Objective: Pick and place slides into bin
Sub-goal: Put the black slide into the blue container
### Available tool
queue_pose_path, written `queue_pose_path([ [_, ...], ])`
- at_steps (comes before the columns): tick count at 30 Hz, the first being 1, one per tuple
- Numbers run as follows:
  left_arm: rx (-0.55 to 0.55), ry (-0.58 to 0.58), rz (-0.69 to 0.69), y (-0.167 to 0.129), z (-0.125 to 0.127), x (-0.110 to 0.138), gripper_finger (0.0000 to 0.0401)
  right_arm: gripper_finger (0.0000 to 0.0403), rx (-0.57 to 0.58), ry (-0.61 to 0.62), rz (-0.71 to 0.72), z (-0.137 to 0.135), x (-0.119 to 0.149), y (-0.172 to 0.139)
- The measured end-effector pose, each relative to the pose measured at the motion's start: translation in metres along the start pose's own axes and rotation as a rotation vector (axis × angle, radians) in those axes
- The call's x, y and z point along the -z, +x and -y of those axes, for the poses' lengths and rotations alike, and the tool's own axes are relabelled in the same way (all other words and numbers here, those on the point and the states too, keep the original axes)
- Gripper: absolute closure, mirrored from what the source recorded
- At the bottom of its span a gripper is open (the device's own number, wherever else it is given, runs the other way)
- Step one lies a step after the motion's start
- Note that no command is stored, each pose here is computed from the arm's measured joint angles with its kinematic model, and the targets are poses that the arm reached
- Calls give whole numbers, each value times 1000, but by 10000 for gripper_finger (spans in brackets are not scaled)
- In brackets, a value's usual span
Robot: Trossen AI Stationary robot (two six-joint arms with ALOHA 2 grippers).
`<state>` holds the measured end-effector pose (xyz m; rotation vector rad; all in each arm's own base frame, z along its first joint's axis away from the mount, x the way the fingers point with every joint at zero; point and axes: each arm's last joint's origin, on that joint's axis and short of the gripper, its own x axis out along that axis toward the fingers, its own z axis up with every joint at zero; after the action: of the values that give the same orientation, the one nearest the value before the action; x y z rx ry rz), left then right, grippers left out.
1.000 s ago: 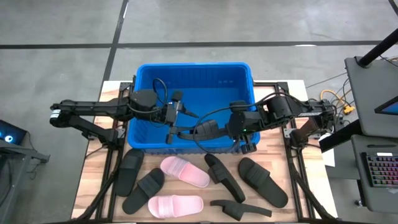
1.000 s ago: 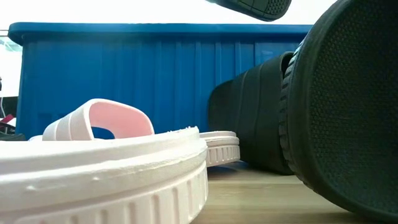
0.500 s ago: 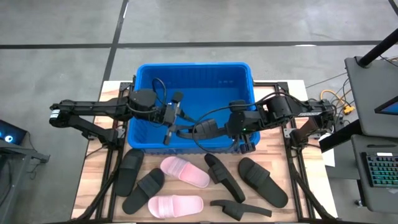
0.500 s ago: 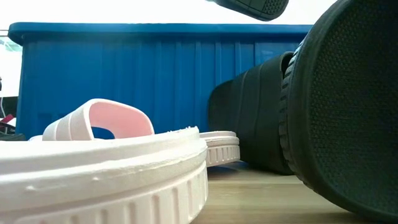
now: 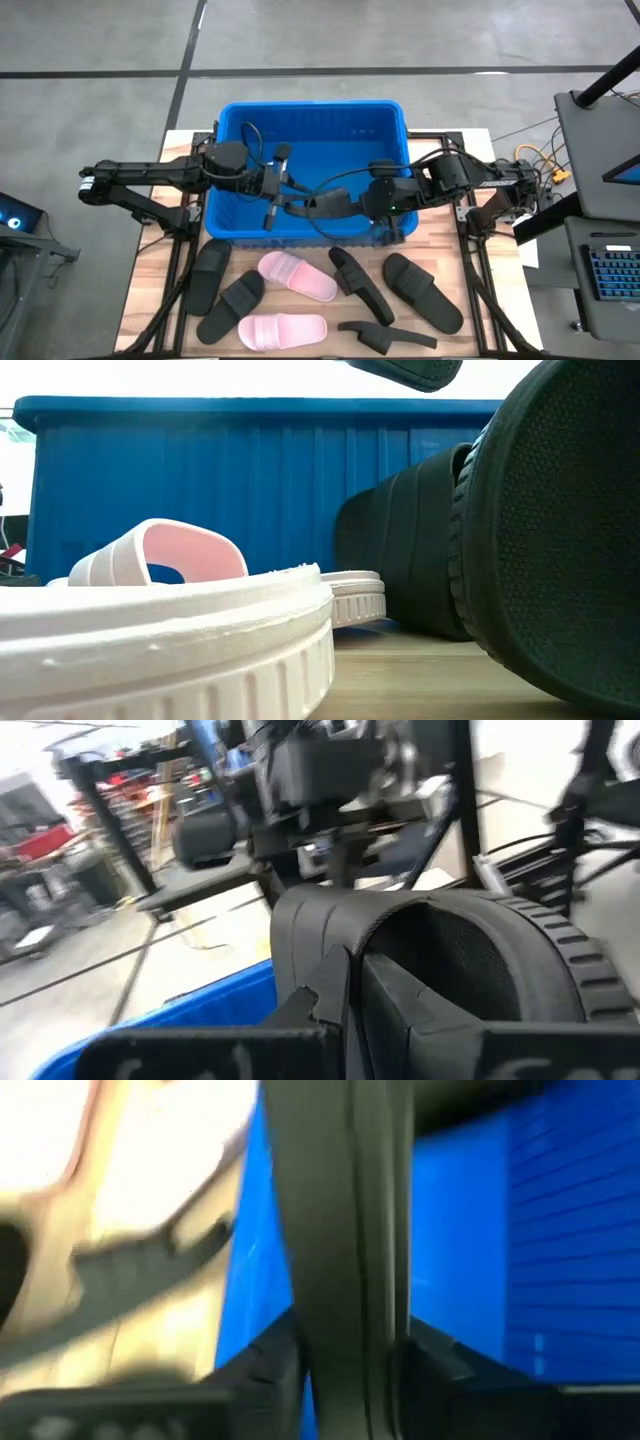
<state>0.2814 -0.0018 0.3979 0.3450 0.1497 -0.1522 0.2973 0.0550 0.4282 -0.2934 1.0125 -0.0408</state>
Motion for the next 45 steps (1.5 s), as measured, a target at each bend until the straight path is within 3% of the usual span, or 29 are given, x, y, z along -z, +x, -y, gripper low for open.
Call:
queue_pose_path([
  [7, -79, 15, -25, -8, -2, -1, 401, 206, 40, 50, -6, 1, 1, 0],
  [16, -196, 46, -6, -33, -6, -13, 401, 197, 48, 60, -13, 2, 2, -2],
  [21, -315, 51, -82, -52, -8, -14, 401, 196, 92, 130, -13, 4, 5, -5],
  [29, -518, 49, -259, -72, -9, -5, 401, 196, 439, 341, 77, 18, 12, -24],
  [34, -619, 54, -315, -73, -11, -3, 401, 196, 613, 573, 191, 29, 23, -44],
  [41, -722, 81, -498, -57, -11, 15, 401, 195, 635, 944, 383, 52, 42, -77],
  [45, -800, 117, -589, -40, -12, 25, 401, 195, 640, 1017, 422, 61, 48, -85],
])
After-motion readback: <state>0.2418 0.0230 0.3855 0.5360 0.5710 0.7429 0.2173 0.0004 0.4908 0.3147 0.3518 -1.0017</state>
